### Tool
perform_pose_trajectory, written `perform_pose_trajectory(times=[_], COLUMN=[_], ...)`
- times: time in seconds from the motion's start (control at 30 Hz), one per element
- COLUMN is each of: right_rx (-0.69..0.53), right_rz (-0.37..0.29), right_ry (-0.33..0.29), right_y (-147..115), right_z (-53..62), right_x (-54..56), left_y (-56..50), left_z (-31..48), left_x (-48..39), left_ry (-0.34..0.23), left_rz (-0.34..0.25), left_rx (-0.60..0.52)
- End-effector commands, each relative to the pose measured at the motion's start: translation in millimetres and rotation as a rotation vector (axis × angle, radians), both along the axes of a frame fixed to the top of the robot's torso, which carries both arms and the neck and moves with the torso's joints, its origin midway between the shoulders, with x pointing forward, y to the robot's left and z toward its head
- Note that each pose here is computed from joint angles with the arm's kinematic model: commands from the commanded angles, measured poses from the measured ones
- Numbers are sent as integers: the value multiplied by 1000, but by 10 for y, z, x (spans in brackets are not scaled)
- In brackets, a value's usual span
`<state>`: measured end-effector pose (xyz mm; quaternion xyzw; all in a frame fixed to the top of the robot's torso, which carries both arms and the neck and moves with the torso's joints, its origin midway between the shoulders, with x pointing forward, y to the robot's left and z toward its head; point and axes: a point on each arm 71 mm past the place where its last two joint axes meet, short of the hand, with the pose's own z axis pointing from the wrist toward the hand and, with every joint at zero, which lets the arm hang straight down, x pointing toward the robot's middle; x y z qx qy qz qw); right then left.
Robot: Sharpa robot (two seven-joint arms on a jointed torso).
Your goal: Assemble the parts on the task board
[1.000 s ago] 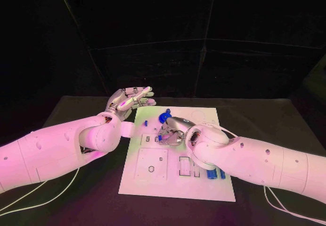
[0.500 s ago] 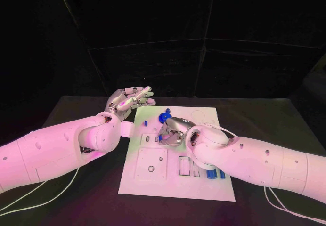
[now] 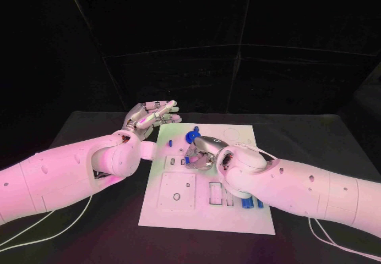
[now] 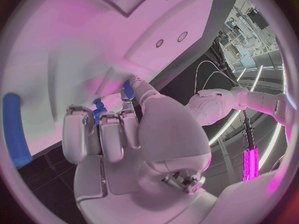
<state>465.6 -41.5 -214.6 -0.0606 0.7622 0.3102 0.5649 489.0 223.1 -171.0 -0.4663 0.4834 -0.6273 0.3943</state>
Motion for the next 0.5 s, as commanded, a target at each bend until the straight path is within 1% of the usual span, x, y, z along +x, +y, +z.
perform_pose_trajectory(times=[0.03,0.5], right_rx=[-25,-2], right_rz=[-18,-16], right_ry=[5,-14], right_y=[-27,-7], right_z=[-45,-24], right_x=[6,5], left_y=[-11,-7], left_z=[18,16], left_x=[1,1], left_ry=[-10,-8], left_rz=[-13,-15], left_rx=[-4,-4])
